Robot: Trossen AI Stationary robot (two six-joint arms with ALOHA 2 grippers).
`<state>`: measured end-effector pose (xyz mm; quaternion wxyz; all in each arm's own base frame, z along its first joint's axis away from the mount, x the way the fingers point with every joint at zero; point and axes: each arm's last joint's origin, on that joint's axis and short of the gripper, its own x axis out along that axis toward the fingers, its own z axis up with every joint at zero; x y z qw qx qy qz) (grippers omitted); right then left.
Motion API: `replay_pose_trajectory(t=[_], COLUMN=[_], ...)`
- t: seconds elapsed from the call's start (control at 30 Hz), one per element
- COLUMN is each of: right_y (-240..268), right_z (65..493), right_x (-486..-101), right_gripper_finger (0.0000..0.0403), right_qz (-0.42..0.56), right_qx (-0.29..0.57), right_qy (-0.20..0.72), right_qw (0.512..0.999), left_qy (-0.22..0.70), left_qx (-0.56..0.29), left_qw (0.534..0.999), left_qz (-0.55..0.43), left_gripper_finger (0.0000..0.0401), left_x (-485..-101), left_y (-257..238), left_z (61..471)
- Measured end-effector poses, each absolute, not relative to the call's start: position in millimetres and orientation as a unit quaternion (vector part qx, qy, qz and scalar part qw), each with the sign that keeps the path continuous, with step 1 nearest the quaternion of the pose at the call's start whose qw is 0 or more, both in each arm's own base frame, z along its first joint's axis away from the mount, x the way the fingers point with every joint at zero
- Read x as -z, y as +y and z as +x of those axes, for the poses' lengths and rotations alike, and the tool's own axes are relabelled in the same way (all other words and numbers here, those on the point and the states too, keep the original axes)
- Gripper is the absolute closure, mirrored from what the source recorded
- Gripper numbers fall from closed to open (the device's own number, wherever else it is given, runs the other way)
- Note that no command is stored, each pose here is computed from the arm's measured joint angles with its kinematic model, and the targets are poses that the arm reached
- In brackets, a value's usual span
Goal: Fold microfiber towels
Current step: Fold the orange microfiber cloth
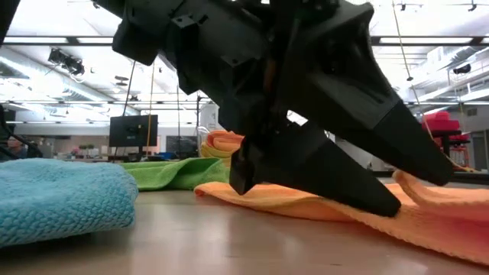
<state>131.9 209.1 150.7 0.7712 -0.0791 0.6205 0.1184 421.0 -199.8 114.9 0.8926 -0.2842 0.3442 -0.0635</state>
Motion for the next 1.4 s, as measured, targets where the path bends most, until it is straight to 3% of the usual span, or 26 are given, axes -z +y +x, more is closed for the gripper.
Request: replay_pose_trajectory(t=[0.27, 0.73, 1.0, 1.4], right_y=[209, 209, 212, 226], right_z=[132, 132, 132, 125], right_x=[-151, -151, -156, -189], right_gripper_finger=[0.0366, 0.0366, 0.0366, 0.0366], right_qz=[-0.078, -0.078, -0.073, -0.111], right_qx=[-0.117, -0.117, -0.124, -0.141], right_qy=[0.621, 0.620, 0.631, 0.648], right_qw=[0.771, 0.772, 0.762, 0.740], left_qy=[0.349, 0.345, 0.323, 0.205], left_qx=[0.060, 0.072, 0.116, 0.236], left_qw=[0.892, 0.902, 0.906, 0.928], left_qz=[-0.282, -0.250, -0.249, -0.203], left_gripper_finger=[0.0253, 0.0391, 0.0395, 0.0396], left_x=[-114, -114, -121, -149], left_y=[-199, -197, -205, -219], left_z=[421, 422, 422, 425])
